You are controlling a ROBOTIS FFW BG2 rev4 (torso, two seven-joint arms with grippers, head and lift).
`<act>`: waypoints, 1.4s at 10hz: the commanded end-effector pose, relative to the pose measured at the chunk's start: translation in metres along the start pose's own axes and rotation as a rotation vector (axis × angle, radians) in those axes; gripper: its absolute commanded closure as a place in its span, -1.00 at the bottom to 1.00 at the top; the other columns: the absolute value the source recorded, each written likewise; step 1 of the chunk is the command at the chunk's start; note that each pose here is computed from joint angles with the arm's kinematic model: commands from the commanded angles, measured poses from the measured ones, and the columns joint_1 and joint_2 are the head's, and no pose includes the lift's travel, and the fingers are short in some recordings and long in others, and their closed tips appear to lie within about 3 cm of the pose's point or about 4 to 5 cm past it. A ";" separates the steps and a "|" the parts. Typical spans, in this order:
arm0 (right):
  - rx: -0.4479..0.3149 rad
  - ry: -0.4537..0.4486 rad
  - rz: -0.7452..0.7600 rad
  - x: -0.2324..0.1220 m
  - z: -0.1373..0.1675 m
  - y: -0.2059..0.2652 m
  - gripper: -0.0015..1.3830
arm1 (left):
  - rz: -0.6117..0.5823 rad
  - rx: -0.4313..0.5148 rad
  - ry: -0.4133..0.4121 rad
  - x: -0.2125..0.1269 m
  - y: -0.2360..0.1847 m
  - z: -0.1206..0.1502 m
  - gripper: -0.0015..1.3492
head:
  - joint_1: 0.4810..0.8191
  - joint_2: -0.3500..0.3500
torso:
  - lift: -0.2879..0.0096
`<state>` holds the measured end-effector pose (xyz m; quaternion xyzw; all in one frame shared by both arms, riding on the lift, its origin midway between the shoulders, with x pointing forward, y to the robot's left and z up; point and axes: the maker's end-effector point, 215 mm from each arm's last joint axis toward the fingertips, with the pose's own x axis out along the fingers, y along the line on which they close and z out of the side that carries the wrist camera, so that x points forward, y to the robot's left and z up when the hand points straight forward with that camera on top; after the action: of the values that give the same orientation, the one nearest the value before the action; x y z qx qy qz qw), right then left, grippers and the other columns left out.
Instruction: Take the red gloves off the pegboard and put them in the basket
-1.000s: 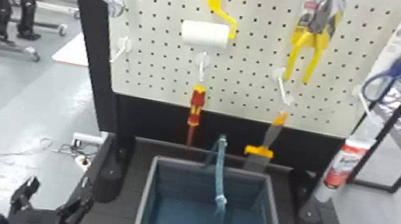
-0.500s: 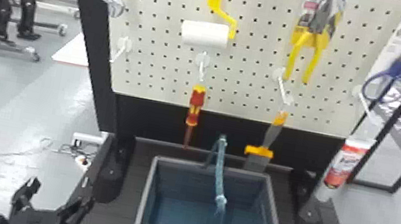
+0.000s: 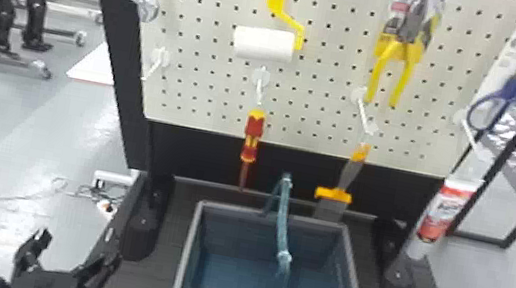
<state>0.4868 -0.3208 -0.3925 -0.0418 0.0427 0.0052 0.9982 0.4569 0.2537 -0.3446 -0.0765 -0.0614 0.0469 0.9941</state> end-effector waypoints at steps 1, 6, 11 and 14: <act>0.003 0.000 0.000 -0.001 0.000 0.000 -0.55 | -0.001 0.000 -0.001 0.000 0.000 0.000 -0.61 | -0.60 0.00 | 0.26; 0.005 0.001 0.000 -0.001 -0.001 0.000 -0.55 | 0.001 -0.004 -0.004 0.000 0.000 0.001 -0.61 | -0.60 0.00 | 0.26; 0.001 -0.003 0.000 0.001 0.001 0.000 -0.55 | -0.003 -0.001 -0.008 0.001 -0.001 0.002 -0.61 | -0.60 0.00 | 0.26; 0.001 -0.003 0.000 0.000 0.001 0.000 -0.55 | -0.004 -0.002 -0.008 0.001 -0.001 0.002 -0.61 | -0.60 0.00 | 0.26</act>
<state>0.4870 -0.3208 -0.3915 -0.0417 0.0418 0.0051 0.9982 0.4576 0.2528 -0.3421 -0.0770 -0.0661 0.0449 0.9938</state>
